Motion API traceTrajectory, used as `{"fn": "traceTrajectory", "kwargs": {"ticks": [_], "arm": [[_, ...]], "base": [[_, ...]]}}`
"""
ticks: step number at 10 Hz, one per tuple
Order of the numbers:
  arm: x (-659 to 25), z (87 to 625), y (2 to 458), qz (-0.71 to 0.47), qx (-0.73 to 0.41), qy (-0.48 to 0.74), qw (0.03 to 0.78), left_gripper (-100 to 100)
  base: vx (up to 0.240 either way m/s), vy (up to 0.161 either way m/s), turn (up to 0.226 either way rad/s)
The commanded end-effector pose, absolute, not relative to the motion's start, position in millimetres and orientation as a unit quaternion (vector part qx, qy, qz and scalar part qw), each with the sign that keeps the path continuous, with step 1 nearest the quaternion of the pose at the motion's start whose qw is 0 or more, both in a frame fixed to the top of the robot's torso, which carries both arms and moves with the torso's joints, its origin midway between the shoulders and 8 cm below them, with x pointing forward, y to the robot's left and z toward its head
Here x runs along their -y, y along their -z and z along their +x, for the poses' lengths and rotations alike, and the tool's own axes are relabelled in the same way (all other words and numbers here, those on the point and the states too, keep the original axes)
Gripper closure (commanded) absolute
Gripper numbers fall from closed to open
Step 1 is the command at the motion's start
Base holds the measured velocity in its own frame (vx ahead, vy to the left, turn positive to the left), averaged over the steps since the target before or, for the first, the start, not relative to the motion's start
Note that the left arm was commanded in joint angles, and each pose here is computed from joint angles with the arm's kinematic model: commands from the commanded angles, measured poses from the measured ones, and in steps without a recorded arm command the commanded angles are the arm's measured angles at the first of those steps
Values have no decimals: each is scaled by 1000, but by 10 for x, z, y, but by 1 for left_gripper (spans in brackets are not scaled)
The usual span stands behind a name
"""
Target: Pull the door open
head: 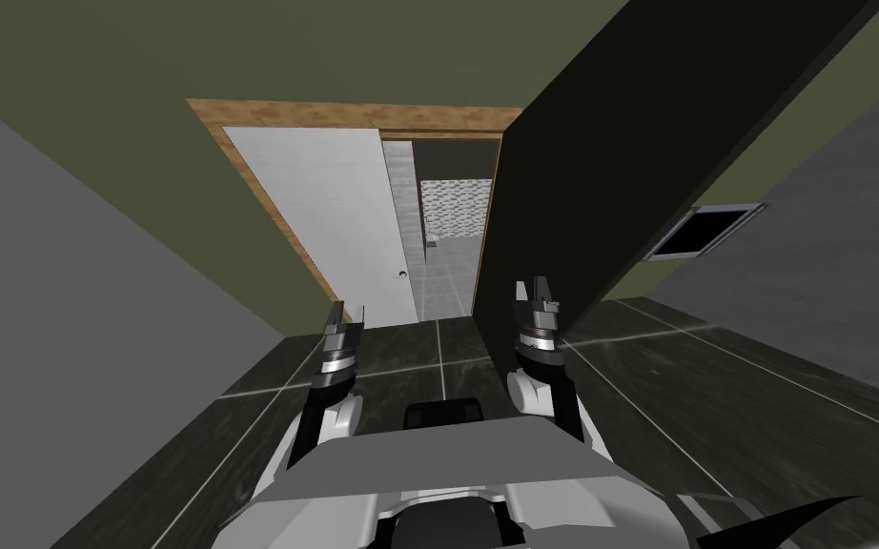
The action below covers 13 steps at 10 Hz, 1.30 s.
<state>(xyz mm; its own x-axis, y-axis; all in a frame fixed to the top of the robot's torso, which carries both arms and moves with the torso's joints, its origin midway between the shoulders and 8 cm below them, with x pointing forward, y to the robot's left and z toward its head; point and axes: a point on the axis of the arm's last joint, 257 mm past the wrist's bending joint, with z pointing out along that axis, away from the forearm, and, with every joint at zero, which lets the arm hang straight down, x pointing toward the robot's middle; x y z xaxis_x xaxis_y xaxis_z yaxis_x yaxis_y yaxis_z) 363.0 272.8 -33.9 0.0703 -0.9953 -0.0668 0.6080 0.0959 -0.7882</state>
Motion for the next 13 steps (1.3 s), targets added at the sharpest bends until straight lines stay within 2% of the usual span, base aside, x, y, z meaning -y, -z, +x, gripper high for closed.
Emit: {"fn": "traceTrajectory", "kwargs": {"ticks": [1,13], "arm": [[-2764,3689,454,-307,-327,598,663,-100],[-3002,3968,1308,-360,-368,573,638,-100]], "base": [[89,15,-28],[97,12,-31]]}}
